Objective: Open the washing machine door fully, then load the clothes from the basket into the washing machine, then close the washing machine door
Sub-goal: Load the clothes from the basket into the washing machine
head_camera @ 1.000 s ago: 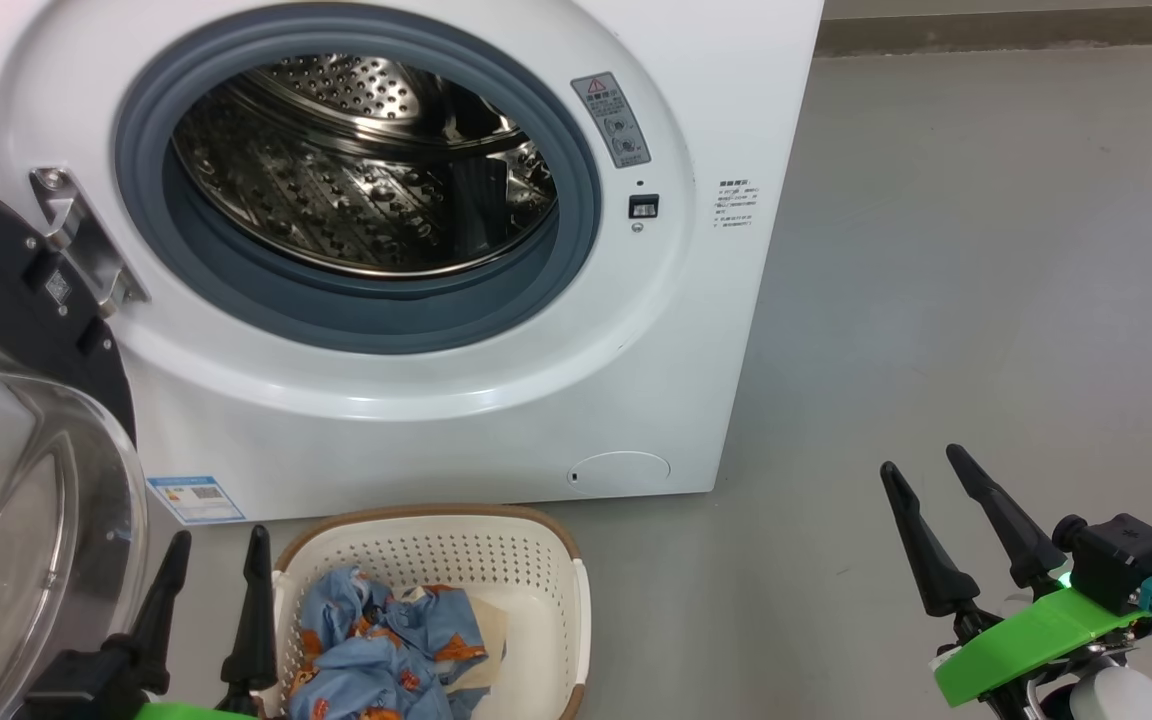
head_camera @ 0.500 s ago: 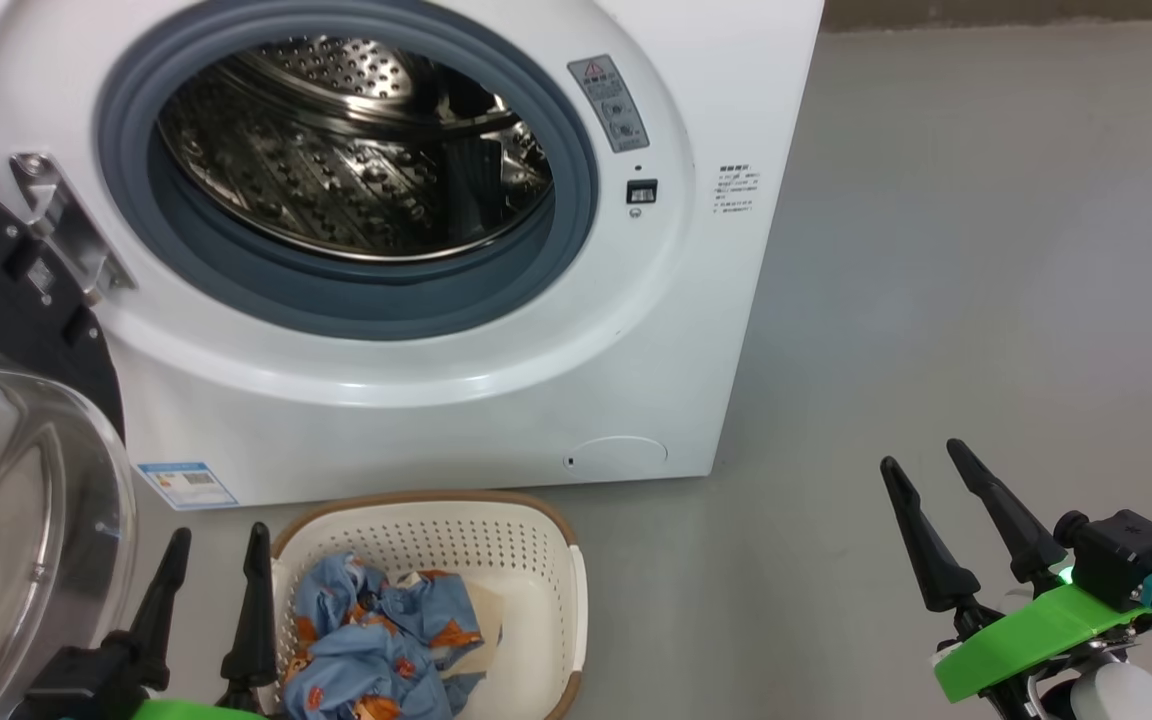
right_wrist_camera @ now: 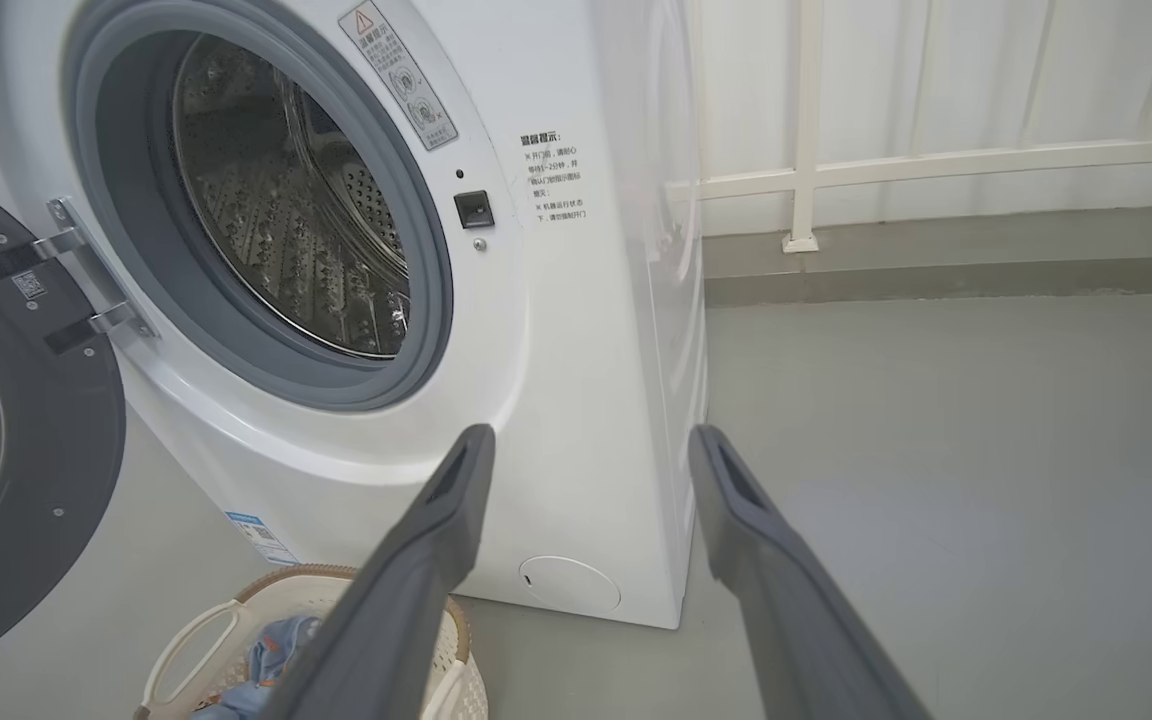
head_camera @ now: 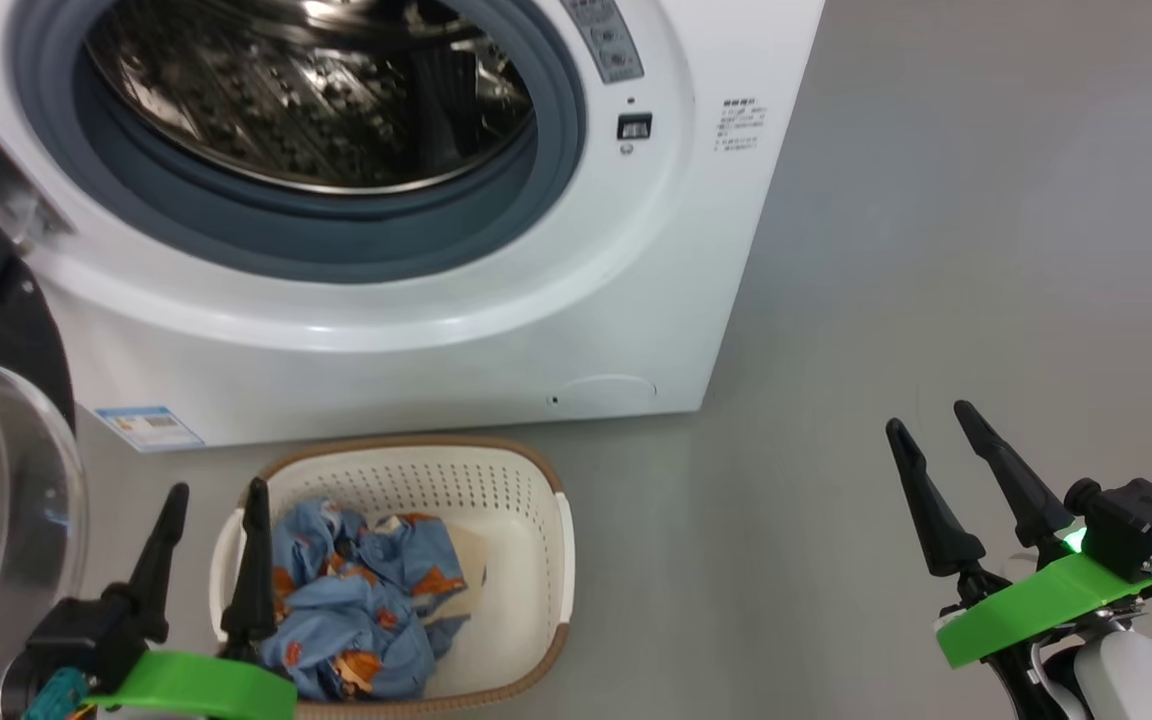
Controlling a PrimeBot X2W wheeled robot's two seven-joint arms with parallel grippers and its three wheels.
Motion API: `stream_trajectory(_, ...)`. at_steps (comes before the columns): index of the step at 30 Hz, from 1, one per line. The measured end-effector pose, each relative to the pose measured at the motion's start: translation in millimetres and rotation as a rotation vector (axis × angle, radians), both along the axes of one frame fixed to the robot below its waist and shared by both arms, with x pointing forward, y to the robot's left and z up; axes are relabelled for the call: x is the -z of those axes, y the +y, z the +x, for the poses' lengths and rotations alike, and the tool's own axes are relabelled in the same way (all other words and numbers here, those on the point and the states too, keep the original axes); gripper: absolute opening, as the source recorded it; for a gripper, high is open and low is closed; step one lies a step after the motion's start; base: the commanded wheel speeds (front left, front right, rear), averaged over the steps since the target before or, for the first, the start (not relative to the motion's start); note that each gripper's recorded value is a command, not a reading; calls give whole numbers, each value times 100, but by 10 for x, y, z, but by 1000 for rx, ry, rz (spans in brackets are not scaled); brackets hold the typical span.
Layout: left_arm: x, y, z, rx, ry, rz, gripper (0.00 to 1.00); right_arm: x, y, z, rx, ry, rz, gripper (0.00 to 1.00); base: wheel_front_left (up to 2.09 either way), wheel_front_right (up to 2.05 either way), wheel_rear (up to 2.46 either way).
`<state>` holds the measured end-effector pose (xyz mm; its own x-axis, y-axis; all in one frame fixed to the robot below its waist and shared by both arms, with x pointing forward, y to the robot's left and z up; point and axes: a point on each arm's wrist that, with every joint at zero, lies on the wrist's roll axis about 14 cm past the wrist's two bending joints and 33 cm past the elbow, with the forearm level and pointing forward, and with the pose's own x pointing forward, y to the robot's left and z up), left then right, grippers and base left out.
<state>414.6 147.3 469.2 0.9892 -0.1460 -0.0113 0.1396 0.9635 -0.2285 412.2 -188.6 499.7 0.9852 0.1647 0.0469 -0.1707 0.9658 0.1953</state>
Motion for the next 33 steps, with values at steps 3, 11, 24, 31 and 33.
stream_trajectory(3, 116, -24, 84, 8, 29, 7, 100, 56, -2, 77, 3, 12, 2, 100, 0, 0, 0)
stream_trajectory(11, 526, -74, 284, 26, 135, 22, 100, 240, -39, 252, 17, 51, 6, 100, 0, 0, 0)
stream_trajectory(24, 1302, -169, 551, 61, 333, 52, 100, 536, -25, 549, 24, 95, 20, 100, 0, 0, 0)
stream_trajectory(31, 1740, -229, 666, 85, 448, 64, 100, 691, 5, 731, 20, 109, 27, 100, 0, 0, 0)
stream_trajectory(33, 1892, -232, 692, 89, 490, 63, 100, 761, 15, 776, 19, 119, 30, 100, 0, 0, 0)
